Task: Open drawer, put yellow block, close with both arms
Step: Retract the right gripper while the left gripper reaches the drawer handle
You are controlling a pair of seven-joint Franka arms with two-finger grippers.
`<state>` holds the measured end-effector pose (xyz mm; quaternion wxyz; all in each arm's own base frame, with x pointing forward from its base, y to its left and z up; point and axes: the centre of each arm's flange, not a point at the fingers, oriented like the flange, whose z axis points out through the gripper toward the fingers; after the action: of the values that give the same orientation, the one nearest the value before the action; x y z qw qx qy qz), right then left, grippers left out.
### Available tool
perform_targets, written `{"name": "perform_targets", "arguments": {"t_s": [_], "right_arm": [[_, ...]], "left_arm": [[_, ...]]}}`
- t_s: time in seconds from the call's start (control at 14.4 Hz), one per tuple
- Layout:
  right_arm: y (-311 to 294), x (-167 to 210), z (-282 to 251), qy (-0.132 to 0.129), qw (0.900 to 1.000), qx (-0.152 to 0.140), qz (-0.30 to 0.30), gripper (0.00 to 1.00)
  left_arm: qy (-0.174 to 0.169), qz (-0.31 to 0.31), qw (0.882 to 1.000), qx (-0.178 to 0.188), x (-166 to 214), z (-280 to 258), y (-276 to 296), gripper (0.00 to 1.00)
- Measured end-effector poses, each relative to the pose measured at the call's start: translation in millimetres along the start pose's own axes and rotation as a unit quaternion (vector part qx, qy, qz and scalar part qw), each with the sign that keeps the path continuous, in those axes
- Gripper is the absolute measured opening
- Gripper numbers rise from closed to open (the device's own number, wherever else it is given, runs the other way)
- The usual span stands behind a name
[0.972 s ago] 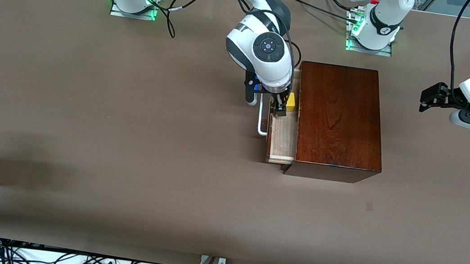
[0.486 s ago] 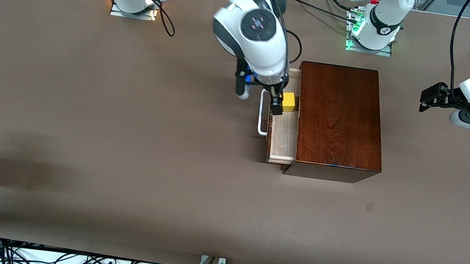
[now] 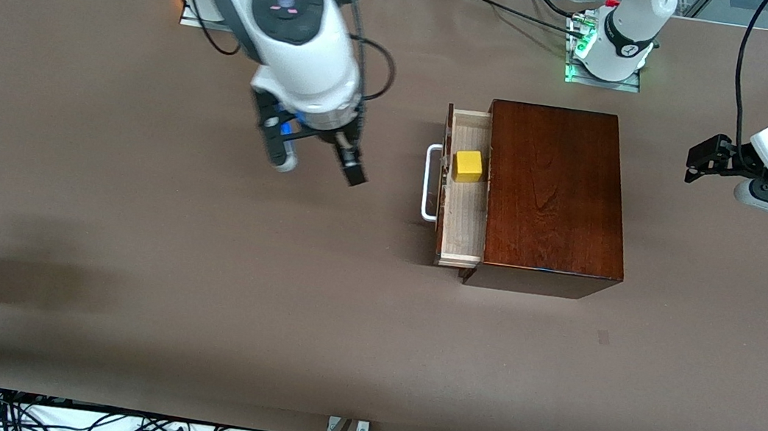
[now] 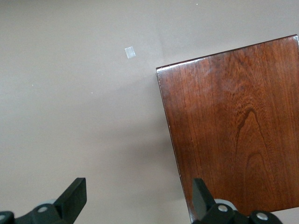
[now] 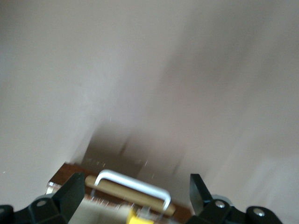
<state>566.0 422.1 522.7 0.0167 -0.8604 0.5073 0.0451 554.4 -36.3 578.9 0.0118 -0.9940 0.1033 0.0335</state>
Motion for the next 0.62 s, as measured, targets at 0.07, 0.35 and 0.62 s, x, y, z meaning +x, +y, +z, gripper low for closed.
{"name": "perform_targets", "arguments": {"t_s": [0.07,0.35,0.62], "right_arm": [[7,16,-6,0.009,1.000,-0.002,-0.027,1.00],[54,101,-35,0.024,0.991,-0.018,-0.132,1.00],[125,207,-66,0.025,0.961,-0.033,-0.272,1.00]], "left_arm": [[0.000,0.000,1.000,0.000,0,0,0,1.00],[0.003,0.031,0.999,-0.018,2,-1,15,1.00],[0.007,0.083,0.996,-0.032,6,-5,62,1.00]]}}
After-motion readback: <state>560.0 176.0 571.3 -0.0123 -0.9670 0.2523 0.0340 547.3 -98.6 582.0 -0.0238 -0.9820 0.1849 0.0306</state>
